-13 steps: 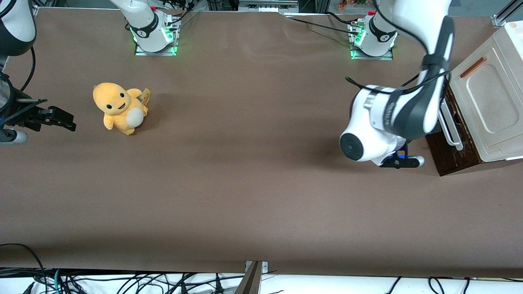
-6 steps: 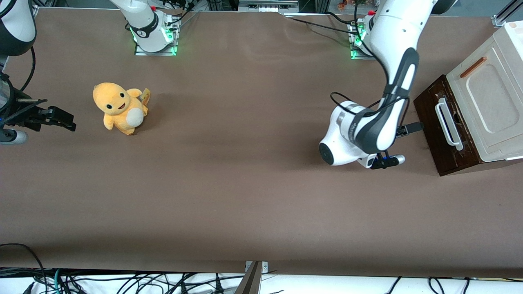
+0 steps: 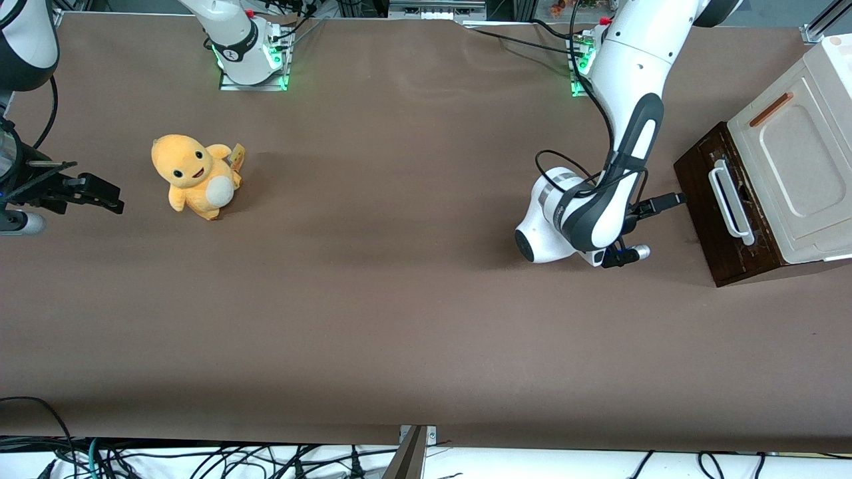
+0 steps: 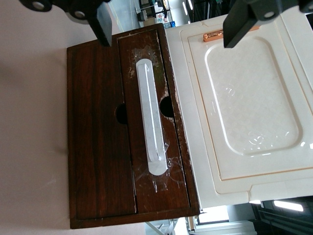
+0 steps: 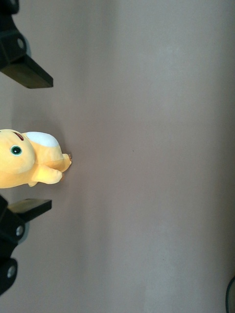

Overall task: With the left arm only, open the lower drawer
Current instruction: 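Move the open left gripper in toward the white drawer handle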

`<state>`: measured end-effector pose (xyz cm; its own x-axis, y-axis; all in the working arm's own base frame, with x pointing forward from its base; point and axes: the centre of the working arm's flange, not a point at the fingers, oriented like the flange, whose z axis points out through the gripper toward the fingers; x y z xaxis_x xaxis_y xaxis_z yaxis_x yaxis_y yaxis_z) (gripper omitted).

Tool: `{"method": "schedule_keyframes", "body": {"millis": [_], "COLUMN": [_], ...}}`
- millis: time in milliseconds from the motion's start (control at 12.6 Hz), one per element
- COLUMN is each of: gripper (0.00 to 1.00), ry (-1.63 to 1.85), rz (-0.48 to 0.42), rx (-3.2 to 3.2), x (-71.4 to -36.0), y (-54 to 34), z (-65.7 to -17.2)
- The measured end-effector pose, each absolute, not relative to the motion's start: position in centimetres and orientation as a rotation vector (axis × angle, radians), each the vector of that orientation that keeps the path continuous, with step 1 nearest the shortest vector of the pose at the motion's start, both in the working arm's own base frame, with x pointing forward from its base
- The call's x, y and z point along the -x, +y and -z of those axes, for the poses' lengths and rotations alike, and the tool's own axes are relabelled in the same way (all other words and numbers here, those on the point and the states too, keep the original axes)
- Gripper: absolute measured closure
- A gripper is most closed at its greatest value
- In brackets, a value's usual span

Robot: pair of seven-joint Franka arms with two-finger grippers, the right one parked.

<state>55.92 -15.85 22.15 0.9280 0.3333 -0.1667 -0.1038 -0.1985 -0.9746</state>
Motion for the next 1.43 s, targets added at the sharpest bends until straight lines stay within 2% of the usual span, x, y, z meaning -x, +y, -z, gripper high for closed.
{"method": "schedule_keyframes", "body": {"millis": [318,874,1430], "gripper": [0.0,0.0,0.0], "ry": [-0.207,-0.22,-0.242], "rz": [-0.379,-0.395,-0.366], "rx": [1.696,1.689,1.655], "x": [-55.2,-54.4,-54.9], "y": [-15.3,-12.2,-9.0], "z": [-20.6,-17.6,-17.0]}}
